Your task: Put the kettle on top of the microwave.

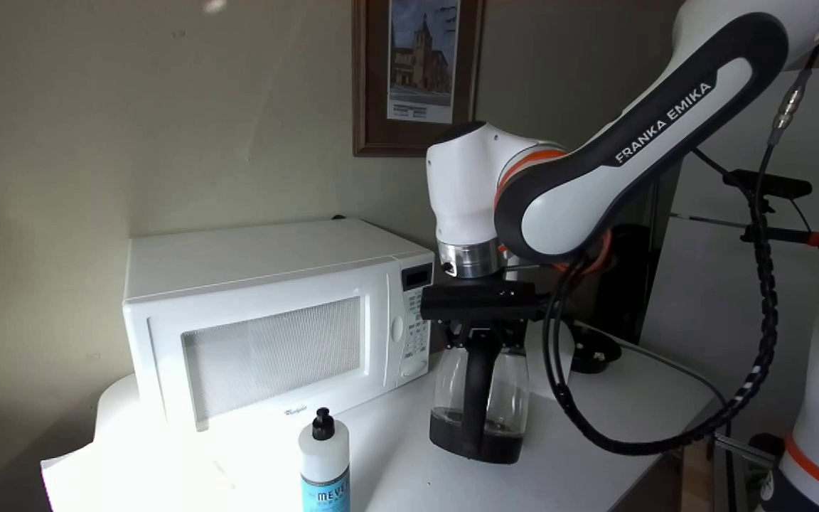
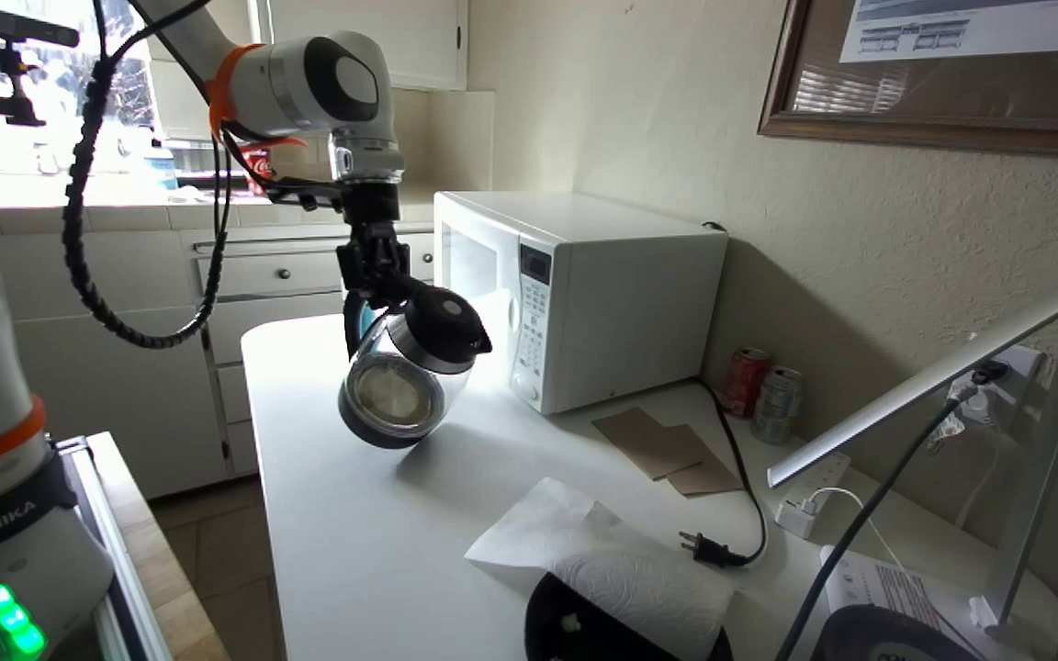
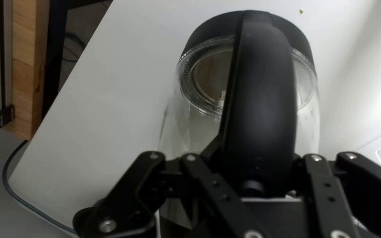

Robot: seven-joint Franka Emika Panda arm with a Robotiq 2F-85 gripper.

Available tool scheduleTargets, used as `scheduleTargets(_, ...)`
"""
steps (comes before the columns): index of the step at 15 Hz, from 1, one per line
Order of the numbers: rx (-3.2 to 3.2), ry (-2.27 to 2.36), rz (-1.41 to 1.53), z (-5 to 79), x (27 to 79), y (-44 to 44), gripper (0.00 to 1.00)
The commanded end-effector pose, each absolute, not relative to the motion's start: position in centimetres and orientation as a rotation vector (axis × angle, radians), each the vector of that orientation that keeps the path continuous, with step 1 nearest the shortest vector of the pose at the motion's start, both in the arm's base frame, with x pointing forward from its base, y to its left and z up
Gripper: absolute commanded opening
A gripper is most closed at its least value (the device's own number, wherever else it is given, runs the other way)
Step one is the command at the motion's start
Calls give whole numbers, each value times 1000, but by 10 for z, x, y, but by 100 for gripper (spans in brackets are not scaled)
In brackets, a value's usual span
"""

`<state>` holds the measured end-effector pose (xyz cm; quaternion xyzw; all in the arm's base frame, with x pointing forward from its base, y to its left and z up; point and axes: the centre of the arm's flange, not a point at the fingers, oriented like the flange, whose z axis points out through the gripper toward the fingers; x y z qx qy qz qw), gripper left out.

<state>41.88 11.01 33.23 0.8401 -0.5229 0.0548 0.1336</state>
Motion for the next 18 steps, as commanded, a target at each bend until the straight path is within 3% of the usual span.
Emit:
scheduleTargets(1,2445,-1510,182,360,414,97,6)
scheduleTargets(9,2531,-1526,153,384,415,79,6)
scheduleTargets(10,2502,-1519,155,360,423,84,24)
scheduleTargets(17,2520,-1524,145,365,422,82,24)
scheduleTargets(18,2510,-1523,174,370,422,81,6)
